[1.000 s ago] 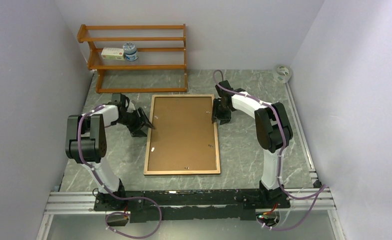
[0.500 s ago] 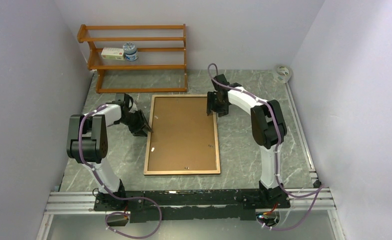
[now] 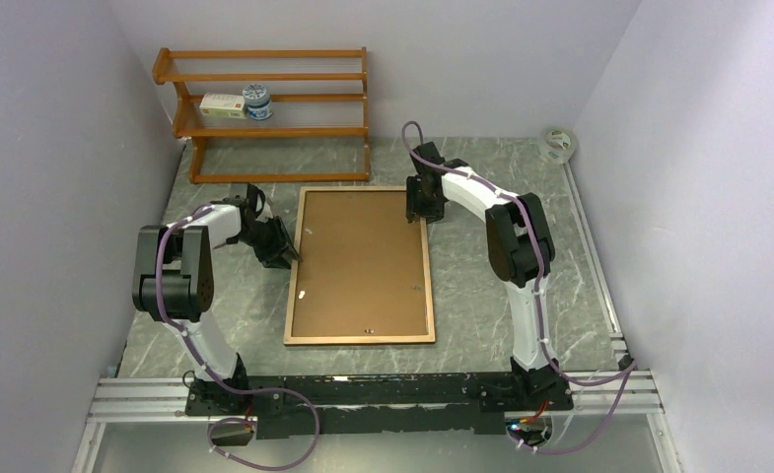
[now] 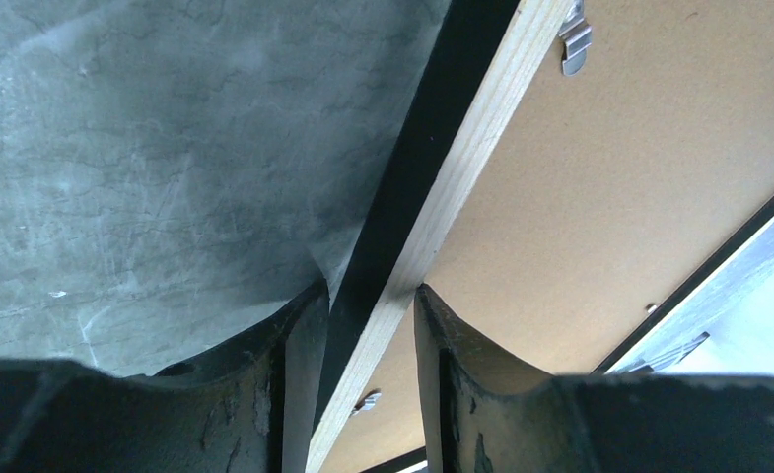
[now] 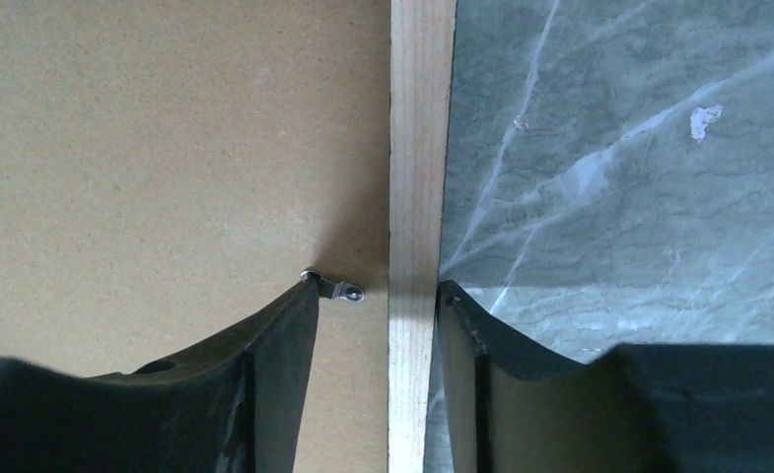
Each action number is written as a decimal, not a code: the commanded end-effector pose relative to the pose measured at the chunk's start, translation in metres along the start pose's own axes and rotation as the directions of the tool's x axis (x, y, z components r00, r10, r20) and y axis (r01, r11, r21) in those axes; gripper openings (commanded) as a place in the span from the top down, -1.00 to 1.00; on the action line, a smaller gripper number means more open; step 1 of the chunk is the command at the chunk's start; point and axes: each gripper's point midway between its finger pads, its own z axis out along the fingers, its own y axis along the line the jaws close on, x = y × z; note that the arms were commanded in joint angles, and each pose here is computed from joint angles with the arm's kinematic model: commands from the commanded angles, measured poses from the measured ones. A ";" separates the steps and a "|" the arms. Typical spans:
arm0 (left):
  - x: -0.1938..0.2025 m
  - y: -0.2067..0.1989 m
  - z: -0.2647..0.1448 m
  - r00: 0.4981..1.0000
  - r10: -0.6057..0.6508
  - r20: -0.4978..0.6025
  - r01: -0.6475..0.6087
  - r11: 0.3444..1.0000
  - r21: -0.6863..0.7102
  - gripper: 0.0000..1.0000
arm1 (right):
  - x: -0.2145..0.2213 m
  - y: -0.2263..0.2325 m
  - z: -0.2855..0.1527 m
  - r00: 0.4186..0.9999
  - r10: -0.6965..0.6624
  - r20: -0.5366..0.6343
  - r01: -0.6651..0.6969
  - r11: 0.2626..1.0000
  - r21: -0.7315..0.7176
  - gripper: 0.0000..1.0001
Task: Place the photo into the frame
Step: Install the photo frame at the center of the board.
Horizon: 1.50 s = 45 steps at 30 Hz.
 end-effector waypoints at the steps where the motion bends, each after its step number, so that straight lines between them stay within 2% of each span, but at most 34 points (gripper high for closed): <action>1: 0.006 0.016 0.008 1.000 0.006 -0.024 -0.008 0.997 -0.075 0.14 | 0.004 -0.015 0.008 1.000 0.002 -0.009 -0.001 0.996 0.085 0.06; 8: 0.007 0.015 0.010 1.000 -0.001 -0.028 -0.001 0.998 -0.064 0.15 | 0.010 -0.019 0.009 0.999 0.038 -0.020 -0.035 0.994 0.099 0.26; 9: 0.008 0.015 0.011 1.000 0.000 -0.030 -0.002 0.998 -0.064 0.15 | 0.011 -0.018 0.010 0.999 0.040 -0.025 -0.038 0.994 0.098 0.24; 12: 0.009 0.016 0.012 0.999 0.000 -0.036 -0.003 0.998 -0.067 0.15 | 0.013 -0.018 0.014 0.999 0.045 -0.031 -0.042 0.995 0.096 0.00; 14: 0.010 0.017 0.012 0.999 0.001 -0.039 -0.003 0.998 -0.070 0.15 | 0.014 -0.019 0.016 0.998 0.050 -0.036 -0.046 0.993 0.105 -0.06; 23: 0.010 0.015 0.013 0.999 -0.003 -0.045 0.000 0.998 -0.059 0.14 | 0.024 -0.030 0.021 0.994 0.087 -0.069 -0.074 0.982 0.174 0.09; 27: 0.012 0.014 0.013 0.999 -0.002 -0.049 -0.001 0.998 -0.056 0.14 | 0.027 -0.030 0.023 0.992 0.094 -0.082 -0.079 0.981 0.175 -0.19; 30: 0.012 0.015 0.013 0.999 -0.003 -0.052 0.000 0.998 -0.058 0.14 | 0.029 -0.029 0.027 0.991 0.096 -0.092 -0.080 0.983 0.168 -0.26; 32: 0.013 0.015 0.013 0.999 0.000 -0.053 -0.003 0.998 -0.056 0.14 | 0.031 -0.029 0.028 0.990 0.101 -0.101 -0.083 0.981 0.173 -0.20; 36: 0.013 0.014 0.014 0.998 0.000 -0.056 -0.003 0.999 -0.054 0.14 | 0.034 -0.033 0.028 0.988 0.113 -0.102 -0.092 0.977 0.190 0.06; 41: 0.015 0.014 0.014 0.998 0.002 -0.061 -0.006 0.998 -0.056 0.14 | 0.035 -0.035 0.028 0.986 0.136 -0.095 -0.114 0.972 0.206 0.29; 45: 0.017 0.013 0.013 0.998 0.002 -0.062 -0.006 0.998 -0.055 0.14 | 0.033 -0.036 0.025 0.981 0.176 -0.081 -0.156 0.966 0.208 0.41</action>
